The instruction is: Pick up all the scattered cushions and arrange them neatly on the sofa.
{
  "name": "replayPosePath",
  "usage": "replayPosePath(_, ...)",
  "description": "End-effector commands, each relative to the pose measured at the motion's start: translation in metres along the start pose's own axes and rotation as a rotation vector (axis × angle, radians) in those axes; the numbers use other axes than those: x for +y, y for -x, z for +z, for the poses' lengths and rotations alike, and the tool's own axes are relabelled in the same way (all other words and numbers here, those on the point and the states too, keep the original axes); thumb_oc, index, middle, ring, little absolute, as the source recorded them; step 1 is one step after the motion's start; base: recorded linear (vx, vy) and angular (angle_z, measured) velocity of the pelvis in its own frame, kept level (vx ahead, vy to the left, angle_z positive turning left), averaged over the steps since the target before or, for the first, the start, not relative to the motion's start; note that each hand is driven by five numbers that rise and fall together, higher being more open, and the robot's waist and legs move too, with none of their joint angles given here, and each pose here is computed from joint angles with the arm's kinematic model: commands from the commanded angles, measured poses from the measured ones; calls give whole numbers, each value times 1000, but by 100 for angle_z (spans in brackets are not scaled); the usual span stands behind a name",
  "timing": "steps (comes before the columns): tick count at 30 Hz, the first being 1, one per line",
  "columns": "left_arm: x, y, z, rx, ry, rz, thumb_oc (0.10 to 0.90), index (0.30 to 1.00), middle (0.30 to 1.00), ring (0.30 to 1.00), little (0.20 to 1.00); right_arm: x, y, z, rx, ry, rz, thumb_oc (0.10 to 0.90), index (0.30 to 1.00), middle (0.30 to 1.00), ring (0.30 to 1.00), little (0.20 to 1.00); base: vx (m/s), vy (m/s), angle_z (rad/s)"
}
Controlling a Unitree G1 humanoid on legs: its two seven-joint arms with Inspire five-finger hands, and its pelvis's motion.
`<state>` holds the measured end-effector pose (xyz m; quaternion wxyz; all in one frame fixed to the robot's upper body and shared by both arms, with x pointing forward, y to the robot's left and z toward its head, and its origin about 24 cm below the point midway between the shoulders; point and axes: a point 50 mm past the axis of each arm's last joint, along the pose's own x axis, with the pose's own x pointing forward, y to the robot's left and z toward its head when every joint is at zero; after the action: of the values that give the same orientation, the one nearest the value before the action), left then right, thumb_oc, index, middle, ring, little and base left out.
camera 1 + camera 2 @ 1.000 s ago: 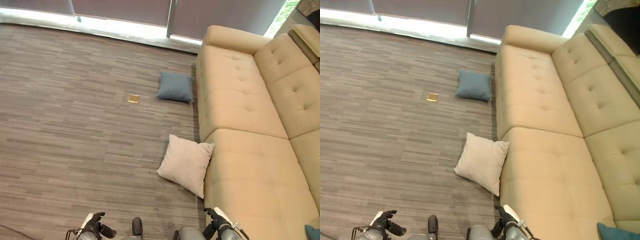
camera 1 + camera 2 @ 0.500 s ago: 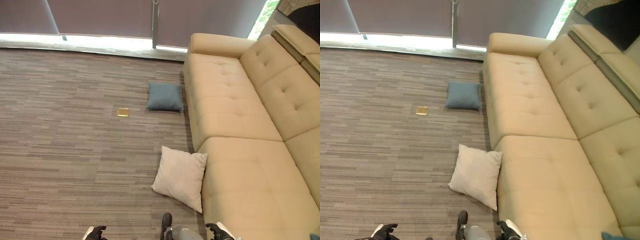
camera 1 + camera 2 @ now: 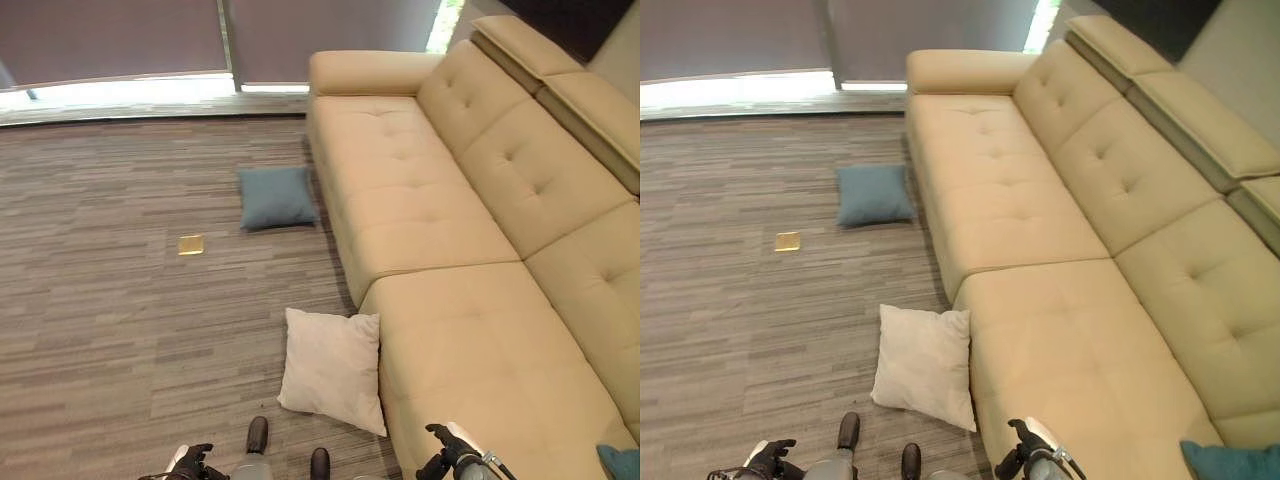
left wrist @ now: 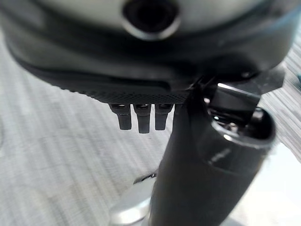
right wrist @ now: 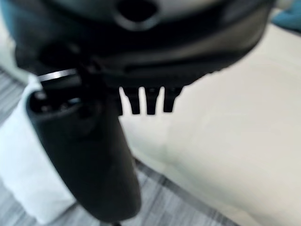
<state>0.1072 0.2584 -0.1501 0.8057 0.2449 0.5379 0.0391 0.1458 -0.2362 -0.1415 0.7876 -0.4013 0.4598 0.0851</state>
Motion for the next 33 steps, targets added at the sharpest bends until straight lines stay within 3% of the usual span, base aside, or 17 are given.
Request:
replayPosePath(1, 2, 0, 3, -37, -39, 7, 800, 900, 900, 900, 900, -13, 0, 1, -35, 24, -54, 800, 900, 900, 900, 900, 132, 332, -63)
replayPosePath(8, 20, -2, 11, -76, -45, 56, 800, 900, 900, 900, 900, -15, -4, 31, -127, 36, -53, 800, 900, 900, 900, 900, 7, 310, -91)
replayPosePath(18, 25, -1, 1, -50, -25, 64, 800, 900, 900, 900, 900, -8, -3, 26, -121, 64, -35, 800, 900, 900, 900, 900, 44, 68, -38)
replayPosePath(26, 7, -1, 29, -146, -76, 6, 800, 900, 900, 900, 900, -23, -3, 16, -92, 25, -83, 800, 900, 900, 900, 900, -28, -40, 9)
replayPosePath(33, 0, -1, 24, -131, -85, -10, 800, 900, 900, 900, 900, -25, -3, 16, -95, 27, -90, 800, 900, 900, 900, 900, 34, 79, 1)
